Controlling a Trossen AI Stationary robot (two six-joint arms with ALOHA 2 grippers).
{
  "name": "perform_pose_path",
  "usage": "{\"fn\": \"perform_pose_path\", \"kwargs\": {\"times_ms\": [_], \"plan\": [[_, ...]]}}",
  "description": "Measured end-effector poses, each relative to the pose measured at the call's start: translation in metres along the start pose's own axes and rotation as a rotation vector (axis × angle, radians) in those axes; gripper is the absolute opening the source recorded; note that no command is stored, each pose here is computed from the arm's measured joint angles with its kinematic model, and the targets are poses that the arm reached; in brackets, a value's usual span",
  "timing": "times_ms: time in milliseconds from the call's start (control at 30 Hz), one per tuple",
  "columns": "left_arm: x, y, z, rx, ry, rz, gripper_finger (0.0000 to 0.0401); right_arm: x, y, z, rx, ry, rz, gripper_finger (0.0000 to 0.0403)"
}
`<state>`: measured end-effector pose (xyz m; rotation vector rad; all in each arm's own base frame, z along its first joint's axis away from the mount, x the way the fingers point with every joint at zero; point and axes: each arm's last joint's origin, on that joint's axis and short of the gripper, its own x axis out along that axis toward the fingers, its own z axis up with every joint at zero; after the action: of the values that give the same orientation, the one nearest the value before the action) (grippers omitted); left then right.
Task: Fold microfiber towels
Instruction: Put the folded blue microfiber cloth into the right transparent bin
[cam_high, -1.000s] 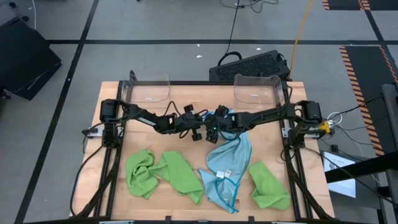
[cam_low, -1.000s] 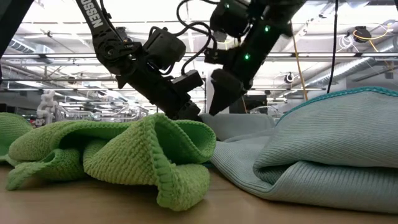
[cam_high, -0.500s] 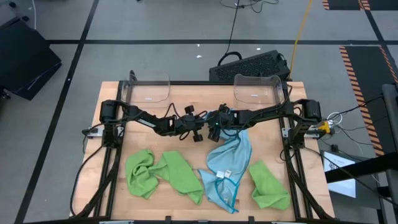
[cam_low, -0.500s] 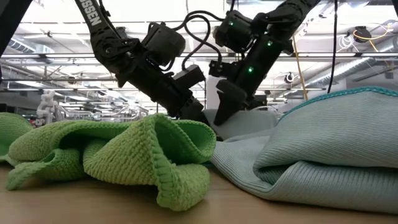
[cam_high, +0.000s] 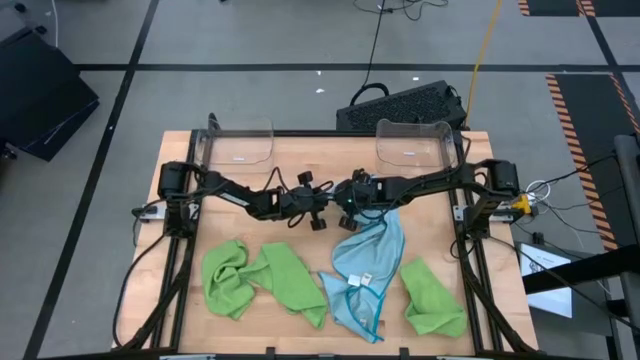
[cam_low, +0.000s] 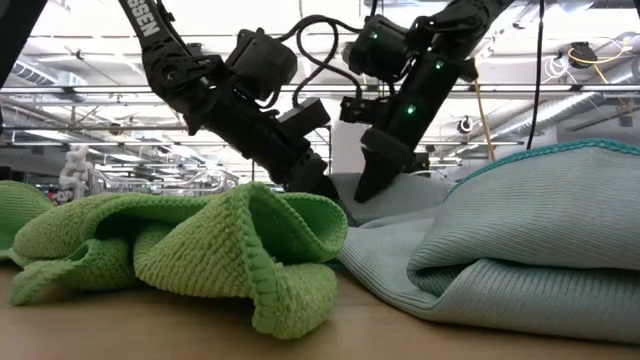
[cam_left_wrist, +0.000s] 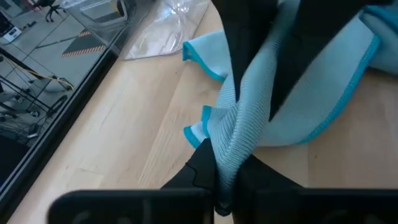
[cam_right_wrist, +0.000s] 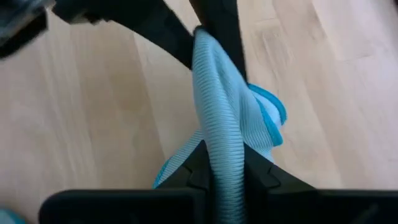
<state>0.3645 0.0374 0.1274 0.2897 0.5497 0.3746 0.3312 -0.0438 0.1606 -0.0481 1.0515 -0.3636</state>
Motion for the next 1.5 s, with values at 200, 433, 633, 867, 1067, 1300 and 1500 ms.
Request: {"fn": "perform_pose_path", "kwargs": {"times_ms": [200, 433, 633, 867, 1067, 1300, 1500], "plan": [[-0.002, 0.0, 0.002, -0.077, -0.009, 0.003, 0.0119, -0.027, -0.012, -0.011, -0.182, 0.103, -0.11, 0.0031], [-0.002, -0.003, 0.002, -0.167, -0.003, -0.024, 0.0184, -0.076, -0.04, -0.018, -0.349, 0.133, -0.208, 0.0031], [-0.006, -0.016, 0.005, -0.255, -0.018, -0.143, 0.019, -0.122, -0.072, -0.021, -0.511, 0.081, -0.347, 0.0031], [-0.013, -0.032, 0.008, -0.269, -0.029, -0.19, 0.0191, -0.148, -0.114, -0.032, -0.533, 0.105, -0.46, 0.0031], [-0.019, -0.043, 0.012, -0.262, -0.052, -0.219, 0.0191, -0.131, -0.143, -0.046, -0.66, 0.166, -0.449, 0.0031], [-0.025, -0.055, 0.014, -0.248, -0.064, -0.245, 0.0191, -0.103, -0.173, -0.072, -0.723, 0.087, -0.474, 0.0031], [-0.026, -0.057, 0.015, -0.245, -0.077, -0.242, 0.0191, -0.078, -0.18, -0.088, -0.745, 0.106, -0.39, 0.0051]]}}
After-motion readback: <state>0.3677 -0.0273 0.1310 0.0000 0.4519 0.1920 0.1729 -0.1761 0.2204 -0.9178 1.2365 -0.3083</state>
